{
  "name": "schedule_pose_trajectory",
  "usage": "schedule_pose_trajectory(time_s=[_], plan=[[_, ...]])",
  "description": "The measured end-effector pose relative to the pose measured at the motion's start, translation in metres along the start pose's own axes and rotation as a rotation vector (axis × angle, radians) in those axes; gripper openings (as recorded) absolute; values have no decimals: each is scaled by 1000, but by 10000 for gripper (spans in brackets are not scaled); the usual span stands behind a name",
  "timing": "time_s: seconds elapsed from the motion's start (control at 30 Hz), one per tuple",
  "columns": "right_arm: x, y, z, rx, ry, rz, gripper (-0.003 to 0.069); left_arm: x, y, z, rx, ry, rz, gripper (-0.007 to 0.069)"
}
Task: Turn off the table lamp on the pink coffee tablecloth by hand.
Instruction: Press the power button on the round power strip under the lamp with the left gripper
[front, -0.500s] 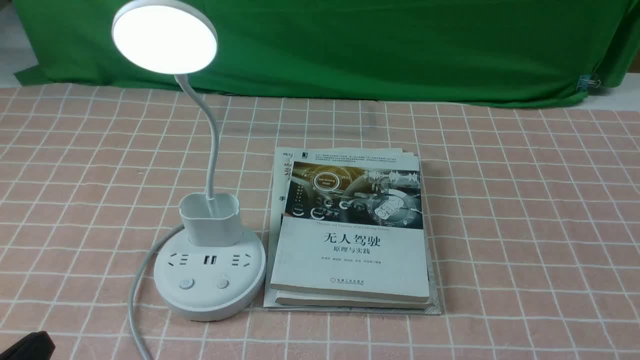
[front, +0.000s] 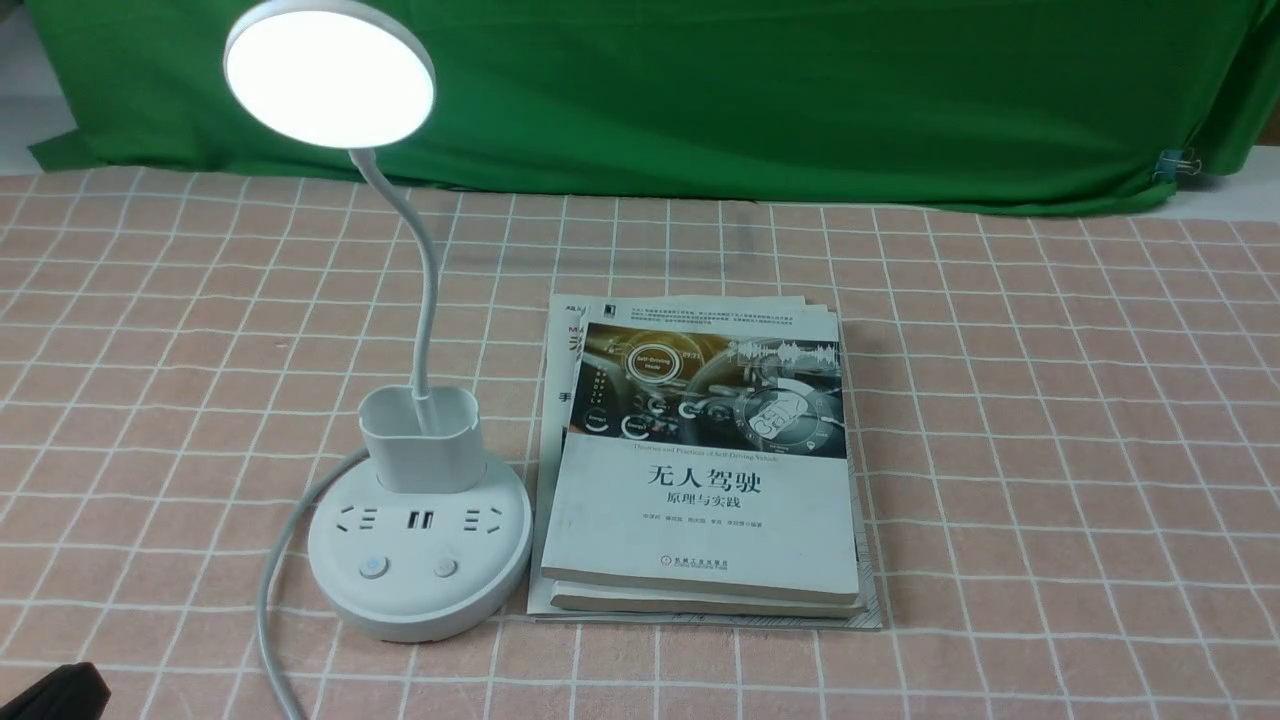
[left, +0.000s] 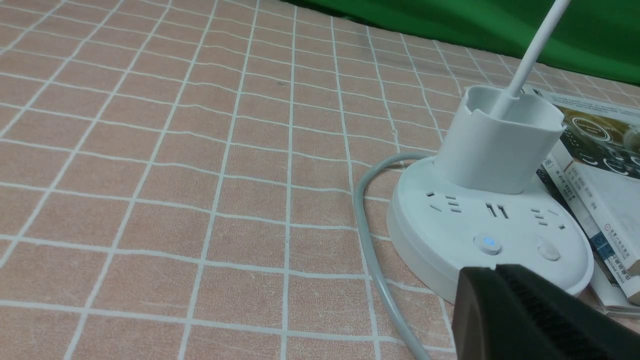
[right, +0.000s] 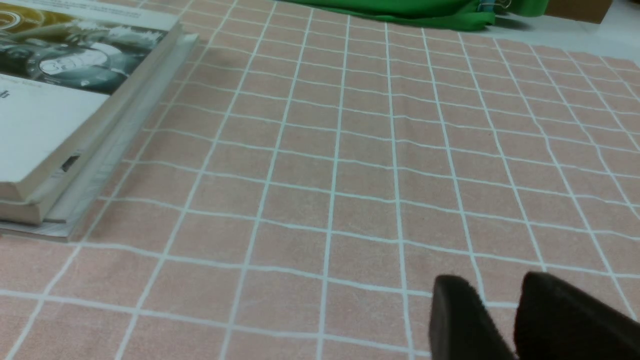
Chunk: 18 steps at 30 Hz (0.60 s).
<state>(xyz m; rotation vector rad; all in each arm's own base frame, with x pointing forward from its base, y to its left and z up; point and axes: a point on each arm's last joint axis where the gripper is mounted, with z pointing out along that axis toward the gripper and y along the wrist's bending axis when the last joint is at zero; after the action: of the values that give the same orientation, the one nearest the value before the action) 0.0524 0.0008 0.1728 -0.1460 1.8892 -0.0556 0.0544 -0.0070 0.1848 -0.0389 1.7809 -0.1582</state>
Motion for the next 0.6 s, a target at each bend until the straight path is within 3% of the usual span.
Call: schedule_pose_trajectory(time_s=[0.27,0.37,0.4,0.5,0.6], plan=[[0,0,0,0,0,0,242,-2,-1,0,7,-25,-29,5],[0,0,0,0,0,0,242,-6,-3,0,34,-66,-181,4],[0,0,0,0,0,0,242,-11,-3,-1,57,-111,-333,4],[0,0,0,0,0,0,242,-17,-3,-2,84,-176,-542,4],[0,0,0,0,0,0,242,-22,-1,-3,87,-238,-650,4]])
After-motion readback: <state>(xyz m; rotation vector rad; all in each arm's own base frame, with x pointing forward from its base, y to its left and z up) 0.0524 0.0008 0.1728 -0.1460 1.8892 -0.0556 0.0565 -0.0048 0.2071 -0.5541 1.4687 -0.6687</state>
